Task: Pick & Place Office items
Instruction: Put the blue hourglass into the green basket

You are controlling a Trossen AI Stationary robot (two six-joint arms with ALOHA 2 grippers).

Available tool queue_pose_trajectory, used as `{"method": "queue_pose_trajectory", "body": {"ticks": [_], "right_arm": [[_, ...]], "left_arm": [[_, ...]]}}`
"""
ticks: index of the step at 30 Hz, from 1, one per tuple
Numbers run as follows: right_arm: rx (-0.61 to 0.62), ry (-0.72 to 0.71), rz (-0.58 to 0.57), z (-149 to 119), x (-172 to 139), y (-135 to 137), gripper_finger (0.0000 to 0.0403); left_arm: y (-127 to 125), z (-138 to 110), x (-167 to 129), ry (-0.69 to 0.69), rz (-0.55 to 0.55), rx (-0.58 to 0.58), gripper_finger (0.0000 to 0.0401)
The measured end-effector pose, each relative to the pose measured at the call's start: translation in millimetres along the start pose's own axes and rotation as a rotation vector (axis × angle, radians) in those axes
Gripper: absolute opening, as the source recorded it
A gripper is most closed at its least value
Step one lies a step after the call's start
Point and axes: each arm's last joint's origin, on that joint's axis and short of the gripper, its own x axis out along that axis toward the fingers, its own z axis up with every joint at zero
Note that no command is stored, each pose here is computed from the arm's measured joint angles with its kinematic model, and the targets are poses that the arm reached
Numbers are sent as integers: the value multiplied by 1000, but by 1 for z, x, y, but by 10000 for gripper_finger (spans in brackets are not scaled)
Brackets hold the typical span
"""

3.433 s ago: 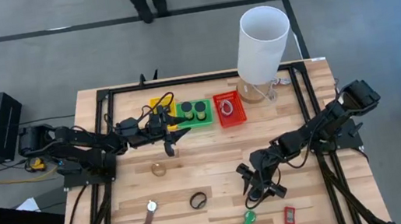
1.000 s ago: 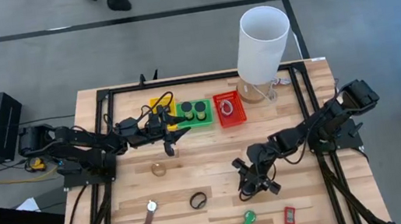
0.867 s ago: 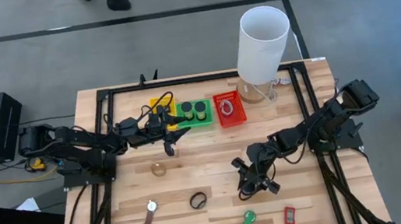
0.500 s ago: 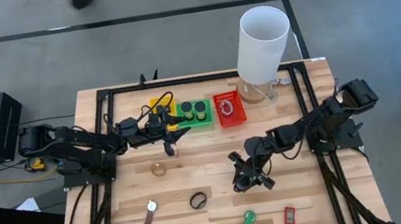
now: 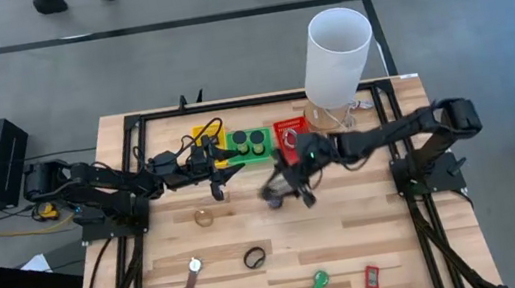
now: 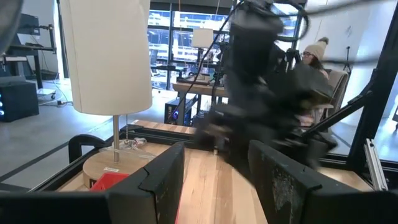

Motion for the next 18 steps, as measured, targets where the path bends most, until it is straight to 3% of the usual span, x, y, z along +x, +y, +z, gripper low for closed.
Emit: {"method": "queue_pose_trajectory", "body": {"ticks": [4, 9, 13, 18], "right_arm": [[33, -13, -92, -3, -13, -34, 152], [116, 4, 18, -17, -21, -41, 106], [136, 41, 53, -20, -20, -37, 111], [122, 55, 73, -21, -7, -26, 153]], "left_arm": [[0, 0, 0, 0, 1, 0, 172], [0, 0, 0, 0, 0, 0, 172], [0, 0, 0, 0, 0, 0, 172], [0, 0, 0, 0, 0, 0, 172]]}}
